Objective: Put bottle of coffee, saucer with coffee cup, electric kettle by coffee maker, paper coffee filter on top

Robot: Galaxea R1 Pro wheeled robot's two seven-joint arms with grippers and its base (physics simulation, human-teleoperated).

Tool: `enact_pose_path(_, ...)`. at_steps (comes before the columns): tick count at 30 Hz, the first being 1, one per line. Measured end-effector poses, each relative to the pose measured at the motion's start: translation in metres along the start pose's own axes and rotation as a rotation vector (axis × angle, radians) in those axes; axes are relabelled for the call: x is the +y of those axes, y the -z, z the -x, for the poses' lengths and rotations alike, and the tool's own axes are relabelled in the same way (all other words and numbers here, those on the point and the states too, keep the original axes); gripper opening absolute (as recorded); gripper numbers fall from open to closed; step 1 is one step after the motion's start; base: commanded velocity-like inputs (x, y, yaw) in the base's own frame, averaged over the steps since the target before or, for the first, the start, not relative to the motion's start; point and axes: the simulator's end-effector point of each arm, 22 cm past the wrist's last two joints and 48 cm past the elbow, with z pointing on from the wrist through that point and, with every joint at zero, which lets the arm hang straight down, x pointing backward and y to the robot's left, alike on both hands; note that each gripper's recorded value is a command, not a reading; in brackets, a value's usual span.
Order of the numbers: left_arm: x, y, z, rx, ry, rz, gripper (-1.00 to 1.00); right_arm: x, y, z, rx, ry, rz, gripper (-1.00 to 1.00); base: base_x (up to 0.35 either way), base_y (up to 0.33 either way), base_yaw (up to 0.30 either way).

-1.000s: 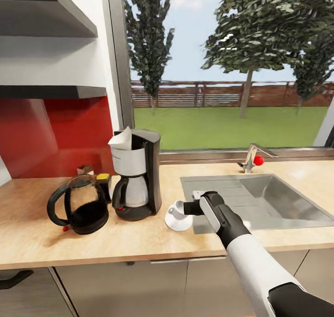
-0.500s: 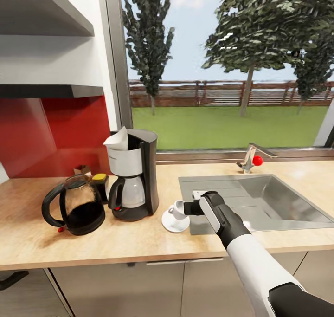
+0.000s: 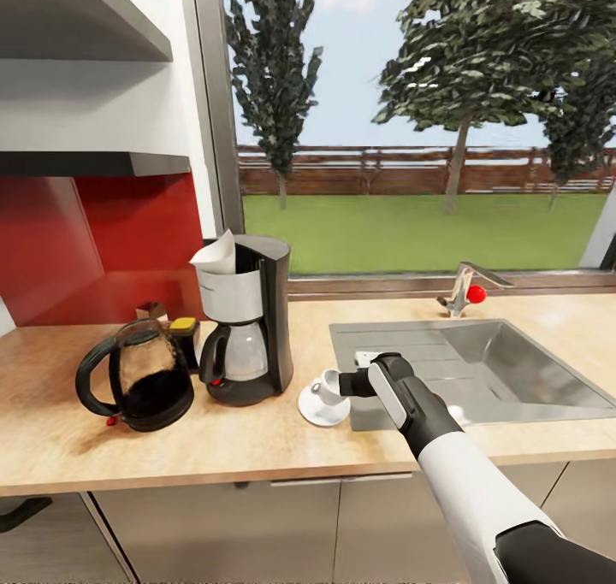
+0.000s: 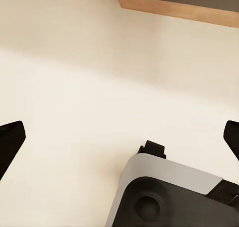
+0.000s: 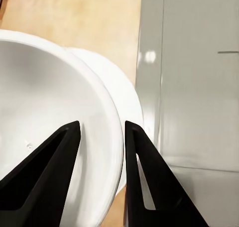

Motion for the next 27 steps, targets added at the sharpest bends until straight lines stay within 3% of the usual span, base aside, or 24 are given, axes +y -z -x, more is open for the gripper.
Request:
enact_pose_path(6, -0.0010, -0.0062, -0.0051, 0.008, -0.003, 0.002, 1.00, -0.0019, -0.0095, -0.0064, 0.008, -0.002, 0.001, -1.00, 0.000, 0.000, 0.000)
enact_pose_path(27, -0.0012, -0.0063, -0.0060, 0.010, -0.005, 0.001, 1.00, -0.0024, -0.0107, -0.0073, 0.011, -0.003, 0.000, -1.00, 0.000, 0.013, 0.000)
